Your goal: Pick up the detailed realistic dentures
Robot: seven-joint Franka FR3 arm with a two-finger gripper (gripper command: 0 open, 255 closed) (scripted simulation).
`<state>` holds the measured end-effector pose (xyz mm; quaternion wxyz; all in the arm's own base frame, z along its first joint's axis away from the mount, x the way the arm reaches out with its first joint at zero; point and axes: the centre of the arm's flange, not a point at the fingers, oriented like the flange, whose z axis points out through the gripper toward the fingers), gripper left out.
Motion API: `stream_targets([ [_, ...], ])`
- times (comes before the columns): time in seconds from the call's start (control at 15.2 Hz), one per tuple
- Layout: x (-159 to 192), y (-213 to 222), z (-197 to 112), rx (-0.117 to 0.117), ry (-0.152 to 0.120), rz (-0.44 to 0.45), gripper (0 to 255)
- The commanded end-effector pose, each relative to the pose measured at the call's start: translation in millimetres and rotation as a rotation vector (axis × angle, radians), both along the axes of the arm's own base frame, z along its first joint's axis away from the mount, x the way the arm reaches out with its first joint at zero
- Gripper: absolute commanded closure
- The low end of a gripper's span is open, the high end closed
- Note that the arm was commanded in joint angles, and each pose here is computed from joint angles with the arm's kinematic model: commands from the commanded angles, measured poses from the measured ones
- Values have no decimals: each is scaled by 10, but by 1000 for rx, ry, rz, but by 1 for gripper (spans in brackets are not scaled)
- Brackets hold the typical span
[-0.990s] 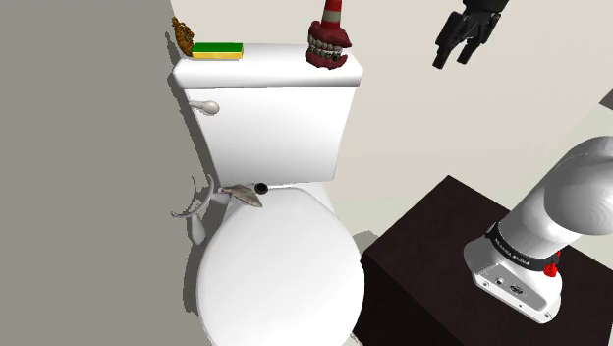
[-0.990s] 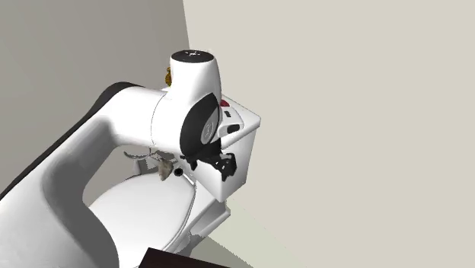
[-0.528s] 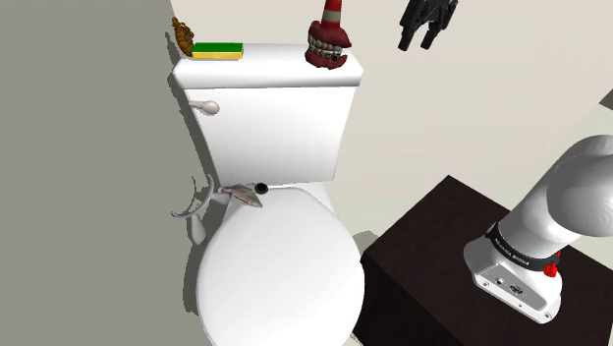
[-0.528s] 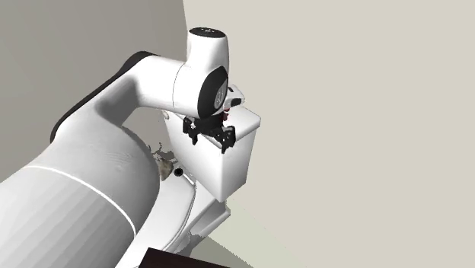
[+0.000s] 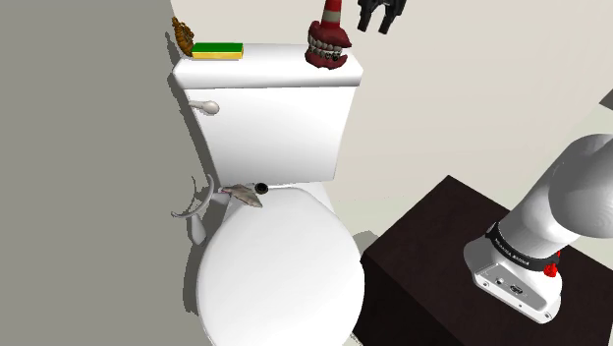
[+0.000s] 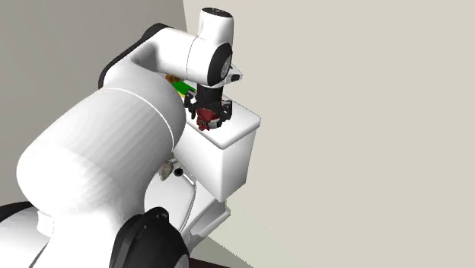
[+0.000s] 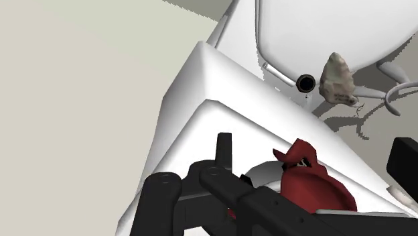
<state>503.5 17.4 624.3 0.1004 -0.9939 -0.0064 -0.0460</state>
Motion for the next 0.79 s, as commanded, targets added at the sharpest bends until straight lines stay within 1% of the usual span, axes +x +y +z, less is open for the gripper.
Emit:
stream_targets([
  [0.0, 208, 66, 59, 21, -4, 25, 0],
  [0.2, 558, 187, 144, 51, -8, 61, 0],
  [0.26, 628, 213, 162, 57, -9, 68, 0],
  [0.73, 628, 213, -208, 57, -9, 68, 0],
])
